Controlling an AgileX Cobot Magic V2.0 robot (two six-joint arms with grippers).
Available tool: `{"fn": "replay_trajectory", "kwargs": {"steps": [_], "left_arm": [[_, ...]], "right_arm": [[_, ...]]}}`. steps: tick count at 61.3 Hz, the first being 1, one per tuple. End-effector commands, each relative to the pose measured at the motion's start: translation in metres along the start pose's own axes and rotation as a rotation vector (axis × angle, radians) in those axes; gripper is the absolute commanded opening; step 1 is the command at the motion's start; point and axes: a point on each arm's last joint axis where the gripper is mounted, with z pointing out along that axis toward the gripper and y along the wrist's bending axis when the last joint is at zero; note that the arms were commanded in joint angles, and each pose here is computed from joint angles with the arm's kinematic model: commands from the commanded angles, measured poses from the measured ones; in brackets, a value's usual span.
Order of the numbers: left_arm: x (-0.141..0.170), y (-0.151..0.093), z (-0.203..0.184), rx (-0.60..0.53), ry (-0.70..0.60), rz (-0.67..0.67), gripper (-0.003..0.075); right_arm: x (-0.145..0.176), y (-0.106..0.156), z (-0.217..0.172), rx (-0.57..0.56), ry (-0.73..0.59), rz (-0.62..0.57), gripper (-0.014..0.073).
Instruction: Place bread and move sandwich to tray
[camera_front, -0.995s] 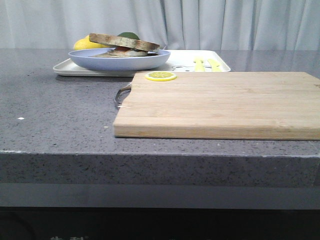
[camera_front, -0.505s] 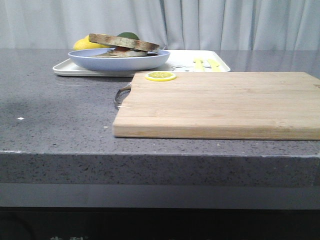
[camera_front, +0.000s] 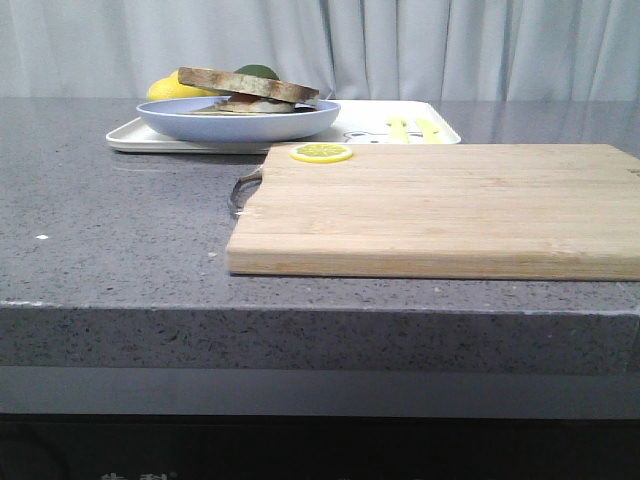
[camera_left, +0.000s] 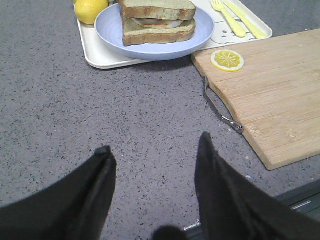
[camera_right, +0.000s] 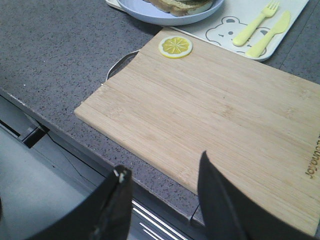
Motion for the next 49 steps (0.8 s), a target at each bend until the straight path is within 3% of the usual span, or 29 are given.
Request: {"fn": "replay_trajectory", "kwargs": {"steps": [1,41,49], "left_arm": [[-0.0087,-0.0015,-0.0097,-0.011,-0.111,0.002,0.0365],[-0.0117,-0.0008,-0.012,-0.024,-0.151,0.003,0.0365],[-0.0121,-0.0006,-0.0121,-0.026,-0.155,0.003,0.0357]], "right_arm": [[-0.0121,-0.0003,-0.0052,0.007,-0.092,-0.01,0.0337],[-0.0122,-0.0003,-0.0052,0.007,-0.093,-0.01,0.0337],[-0.0121,-0.0004,-0.0052,0.008,-0.092,-0.011,0.0302]]}}
